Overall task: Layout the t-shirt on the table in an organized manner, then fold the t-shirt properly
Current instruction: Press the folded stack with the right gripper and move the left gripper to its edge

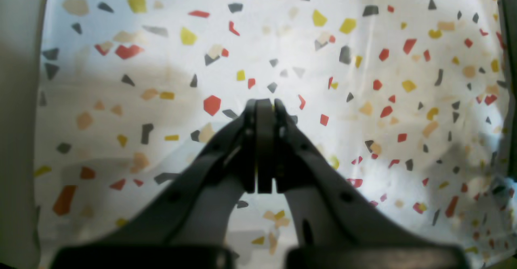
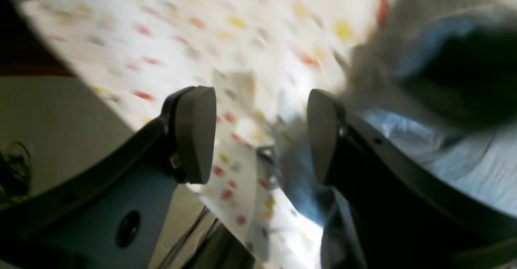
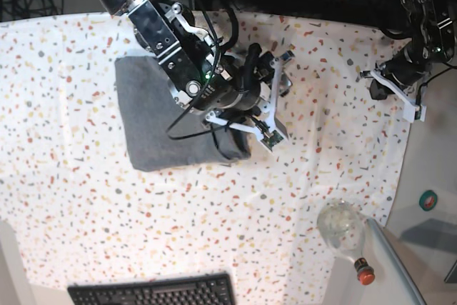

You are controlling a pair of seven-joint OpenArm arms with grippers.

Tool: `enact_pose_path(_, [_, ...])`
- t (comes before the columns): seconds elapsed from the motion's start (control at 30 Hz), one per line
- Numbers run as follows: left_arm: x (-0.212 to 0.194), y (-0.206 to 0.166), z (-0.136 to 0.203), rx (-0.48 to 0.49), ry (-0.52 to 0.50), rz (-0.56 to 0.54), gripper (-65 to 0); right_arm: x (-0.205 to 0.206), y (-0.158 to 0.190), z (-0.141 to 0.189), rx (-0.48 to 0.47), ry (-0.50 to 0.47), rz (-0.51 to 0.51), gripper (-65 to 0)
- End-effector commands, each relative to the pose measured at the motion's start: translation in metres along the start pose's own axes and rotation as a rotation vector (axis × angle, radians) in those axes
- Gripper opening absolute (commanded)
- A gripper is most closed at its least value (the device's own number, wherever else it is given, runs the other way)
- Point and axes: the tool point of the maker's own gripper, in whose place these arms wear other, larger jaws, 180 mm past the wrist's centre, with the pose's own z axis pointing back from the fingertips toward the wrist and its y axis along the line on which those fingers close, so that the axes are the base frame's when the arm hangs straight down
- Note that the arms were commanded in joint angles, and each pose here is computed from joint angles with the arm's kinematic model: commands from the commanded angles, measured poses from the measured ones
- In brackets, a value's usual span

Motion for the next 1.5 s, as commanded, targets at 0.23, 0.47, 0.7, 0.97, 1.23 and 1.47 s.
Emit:
enact_pose_path(0.23, [0.0, 0.041, 0.017, 0.082, -0.022, 0.042, -65.0, 0.013, -0.057, 0.065, -0.178, -0.152, -0.169, -65.0])
enact_pose_path(0.47, [-0.011, 0.069, 0.023, 0.132, 0.022, 0.052, -65.0, -0.063, -0.077, 0.05, -0.258, 0.026, -0.33, -65.0])
enact_pose_path(0.7, [-0.008, 0.071, 0.024, 0.133, 0.02, 0.042, -65.0, -0.092, -0.063, 0.042, -0.241, 0.106, -0.332, -65.0])
enact_pose_path(0.97, [-0.003, 0.062, 0.02, 0.115, 0.002, 0.051, -65.0, -0.072, -0.011, -0.006, -0.121, 0.172, -0.23, -65.0])
enact_pose_path(1.23, [-0.007, 0.063, 0.019, 0.118, 0.012, 0.053, -65.0, -0.052, -0.02, -0.008, -0.131, 0.156, -0.214, -65.0])
enact_pose_path(1.47, [0.008, 0.006, 0.006, 0.003, -0.021, -0.025, -65.0, -0.019, -0.05, 0.04, -0.192, 0.01, -0.219, -65.0])
